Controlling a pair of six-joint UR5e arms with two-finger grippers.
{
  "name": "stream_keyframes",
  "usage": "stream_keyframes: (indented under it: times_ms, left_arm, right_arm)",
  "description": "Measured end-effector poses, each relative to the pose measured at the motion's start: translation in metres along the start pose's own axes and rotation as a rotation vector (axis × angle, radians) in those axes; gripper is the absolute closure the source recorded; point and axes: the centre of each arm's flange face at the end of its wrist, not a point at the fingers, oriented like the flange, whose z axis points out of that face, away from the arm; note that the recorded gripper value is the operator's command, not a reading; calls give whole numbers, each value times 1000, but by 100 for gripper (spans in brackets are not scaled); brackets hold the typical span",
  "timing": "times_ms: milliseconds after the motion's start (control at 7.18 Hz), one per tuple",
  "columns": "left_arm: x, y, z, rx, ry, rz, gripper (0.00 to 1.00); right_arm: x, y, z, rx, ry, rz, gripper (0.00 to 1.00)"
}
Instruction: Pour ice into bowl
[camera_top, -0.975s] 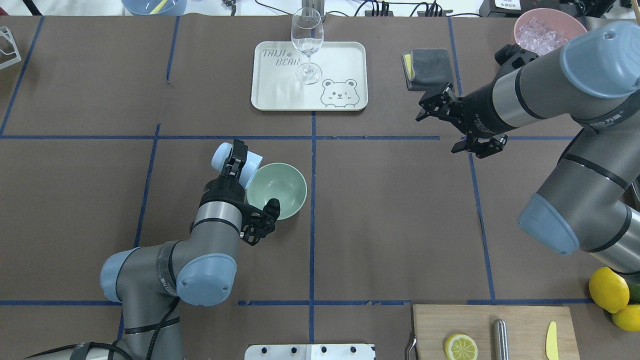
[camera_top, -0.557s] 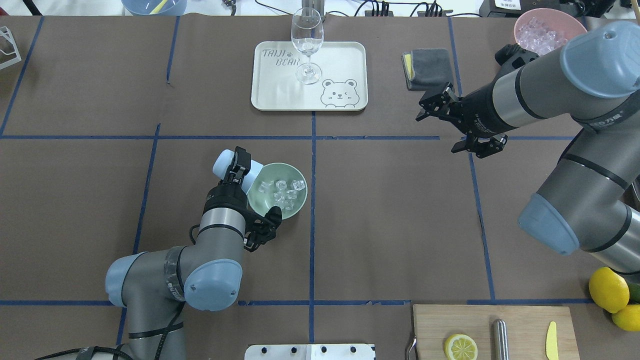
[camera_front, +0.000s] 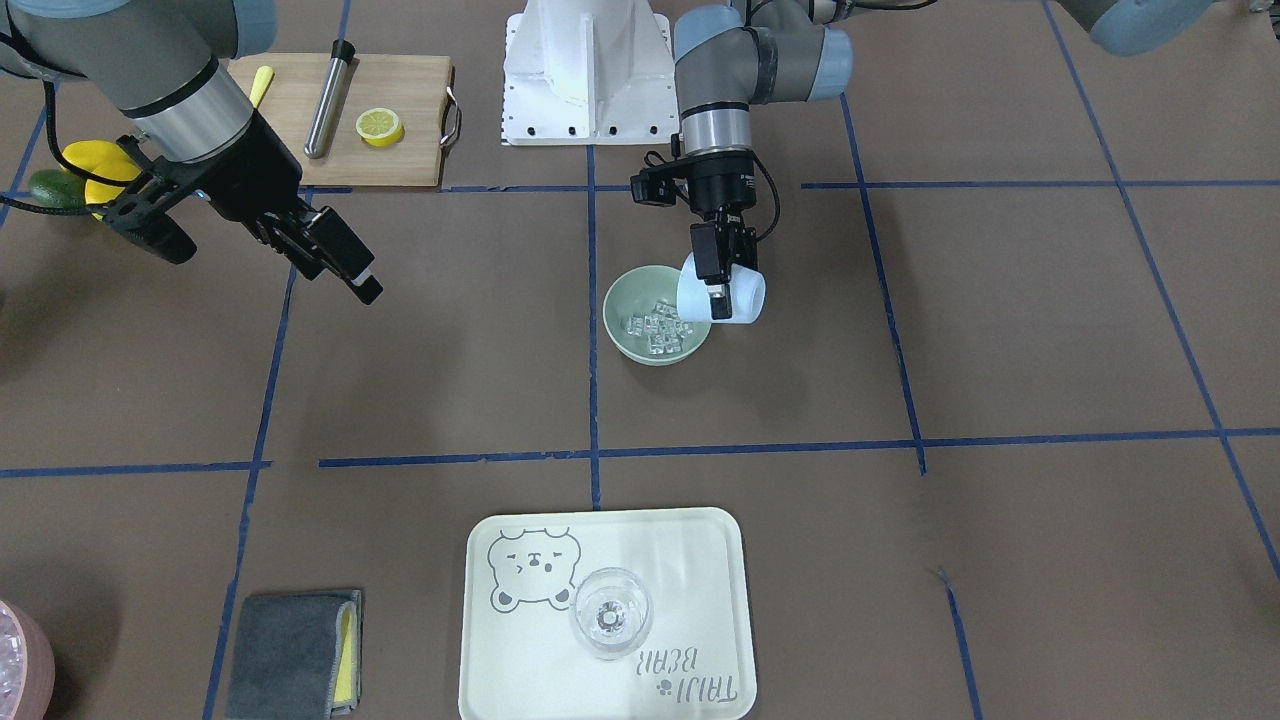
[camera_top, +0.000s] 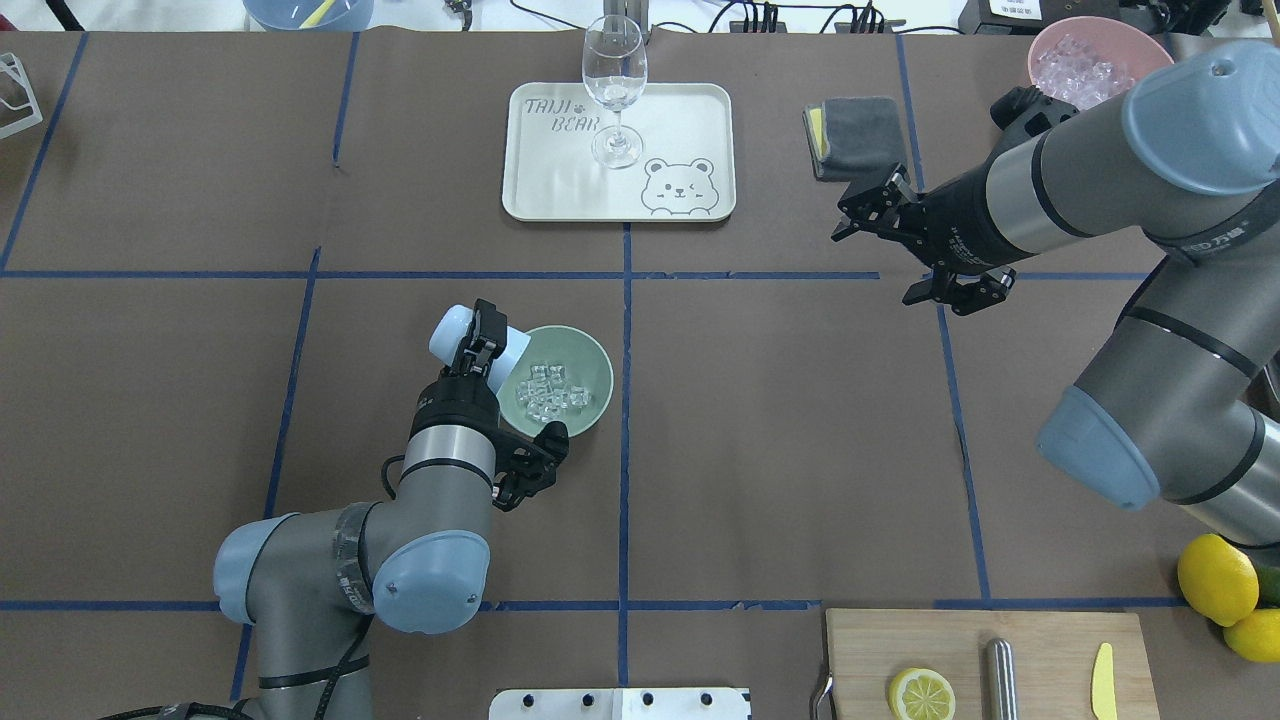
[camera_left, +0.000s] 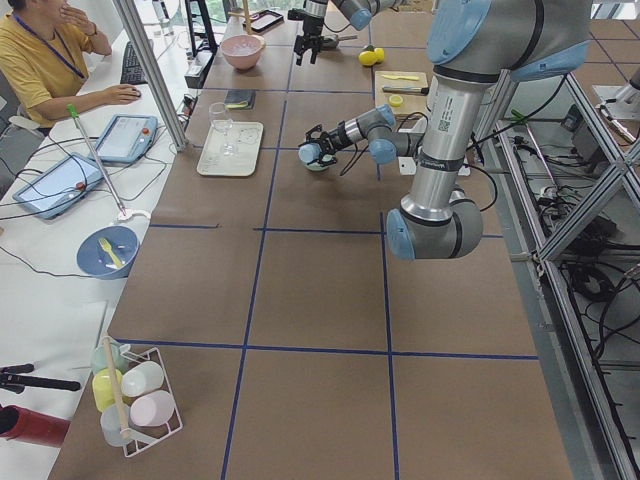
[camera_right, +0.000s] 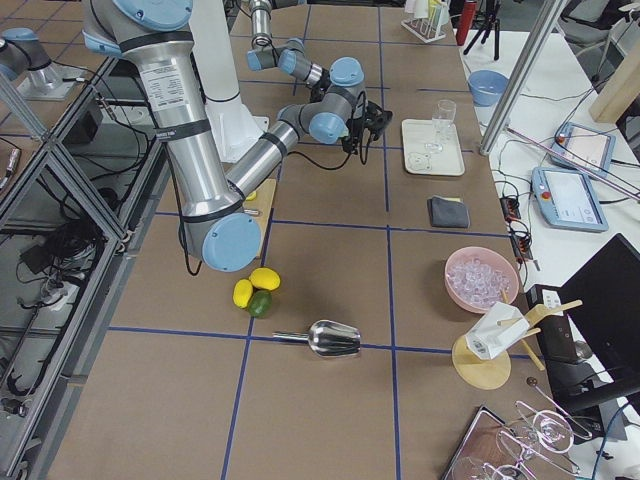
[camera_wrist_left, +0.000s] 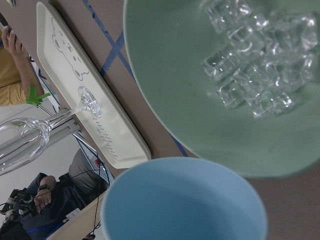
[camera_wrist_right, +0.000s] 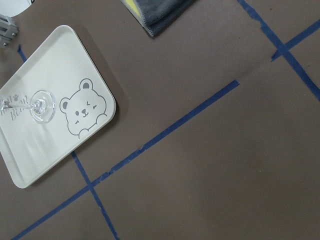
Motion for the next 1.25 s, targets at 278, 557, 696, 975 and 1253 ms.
stream_keyframes:
  times_ms: [278, 557, 696, 975, 1253]
  left_arm:
    - [-20, 13, -14, 44, -33, -247, 100]
    - [-13, 28, -14, 79, -47, -651, 100]
    - [-6, 34, -11, 85, -59, -872, 100]
    - [-1, 41, -11, 98, -74, -1273, 100]
    - [2, 43, -9, 111, -63, -1651, 100]
  right_arm:
    - [-1, -3, -3, 6, -3, 3, 0]
    - [-1, -5, -5, 10, -7, 5, 0]
    - [-2, -6, -5, 11, -8, 5, 0]
    - [-3, -6, -6, 10, -11, 5, 0]
    - [-4, -7, -8, 13, -14, 5, 0]
